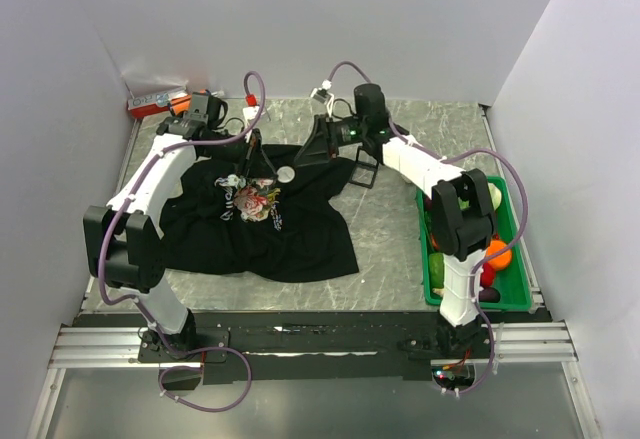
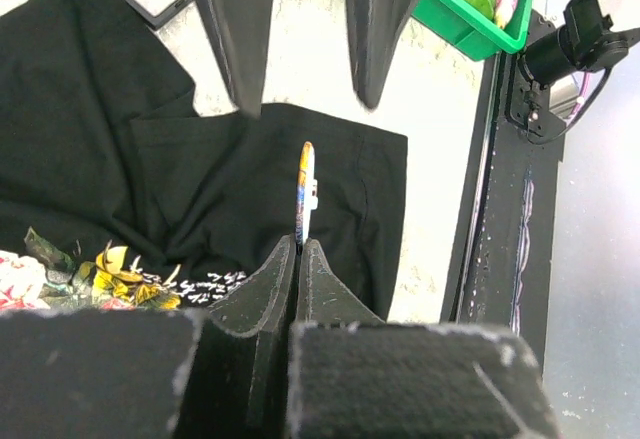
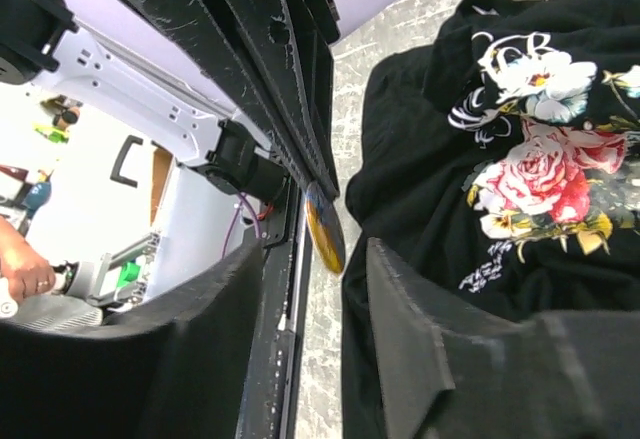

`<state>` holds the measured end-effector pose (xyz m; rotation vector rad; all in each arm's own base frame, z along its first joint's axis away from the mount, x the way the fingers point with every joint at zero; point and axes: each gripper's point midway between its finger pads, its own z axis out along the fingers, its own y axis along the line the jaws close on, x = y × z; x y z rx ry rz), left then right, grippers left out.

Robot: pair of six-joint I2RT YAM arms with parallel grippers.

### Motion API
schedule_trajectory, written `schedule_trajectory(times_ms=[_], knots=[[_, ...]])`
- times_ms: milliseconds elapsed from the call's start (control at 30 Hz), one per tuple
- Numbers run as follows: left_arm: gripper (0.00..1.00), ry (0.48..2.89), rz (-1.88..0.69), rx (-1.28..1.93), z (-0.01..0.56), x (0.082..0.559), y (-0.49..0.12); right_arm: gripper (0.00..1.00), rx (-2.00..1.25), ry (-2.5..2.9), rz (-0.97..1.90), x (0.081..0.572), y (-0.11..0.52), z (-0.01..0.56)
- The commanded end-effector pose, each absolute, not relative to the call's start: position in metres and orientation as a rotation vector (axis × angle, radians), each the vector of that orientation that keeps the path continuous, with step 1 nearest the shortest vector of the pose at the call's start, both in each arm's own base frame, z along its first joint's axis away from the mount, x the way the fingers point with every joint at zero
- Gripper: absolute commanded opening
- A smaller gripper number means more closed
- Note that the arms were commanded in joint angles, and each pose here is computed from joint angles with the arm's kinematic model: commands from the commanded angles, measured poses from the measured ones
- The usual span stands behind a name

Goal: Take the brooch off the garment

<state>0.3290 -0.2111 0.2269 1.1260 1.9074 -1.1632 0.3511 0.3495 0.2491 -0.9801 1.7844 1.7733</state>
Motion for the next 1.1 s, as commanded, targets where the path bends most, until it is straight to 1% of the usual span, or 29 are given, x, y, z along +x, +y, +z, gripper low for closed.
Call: schedule_trajectory(times_ms=[0,67,100,167,200,300,367,467,700,767,1067], knots=[[0.01,1.831,-1.120,1.147,0.251,0.330,-0.209,0.56,-1.076,1.620,1.691,0.347,0.329,0.292],[0.01,1.812,-1.117,1.157,0.255,0.331,-0.208,0.56,-1.060,1.625,1.598,0.357,0.320,0.295],[0.01,1.812,-1.118,1.159,0.255,0.331,-0.208,0.54,-1.118,1.581,1.494,0.363,0.318,0.289],[0.01,1.797,-1.117,1.170,0.258,0.332,-0.206,0.51,-1.148,1.653,1.402,0.359,0.316,0.276],[0.01,1.800,-1.122,1.171,0.256,0.334,-0.206,0.48,-1.179,1.637,1.312,0.367,0.314,0.270],[0.01,1.784,-1.125,1.189,0.257,0.336,-0.204,0.44,-1.129,1.695,1.244,0.384,0.314,0.261],[0.01,1.790,-1.098,1.221,0.251,0.337,-0.201,0.45,-1.125,1.653,1.246,0.393,0.320,0.268],[0.01,1.797,-1.097,1.233,0.247,0.340,-0.199,0.46,-1.152,1.599,1.297,0.394,0.333,0.278],[0.01,1.826,-1.142,1.203,0.244,0.340,-0.194,0.49,-1.221,1.552,1.387,0.374,0.361,0.277],[0.01,1.823,-1.148,1.194,0.245,0.340,-0.192,0.49,-1.245,1.544,1.395,0.367,0.368,0.275],[0.01,1.828,-1.189,1.167,0.246,0.340,-0.191,0.47,-1.246,1.546,1.454,0.367,0.377,0.269]])
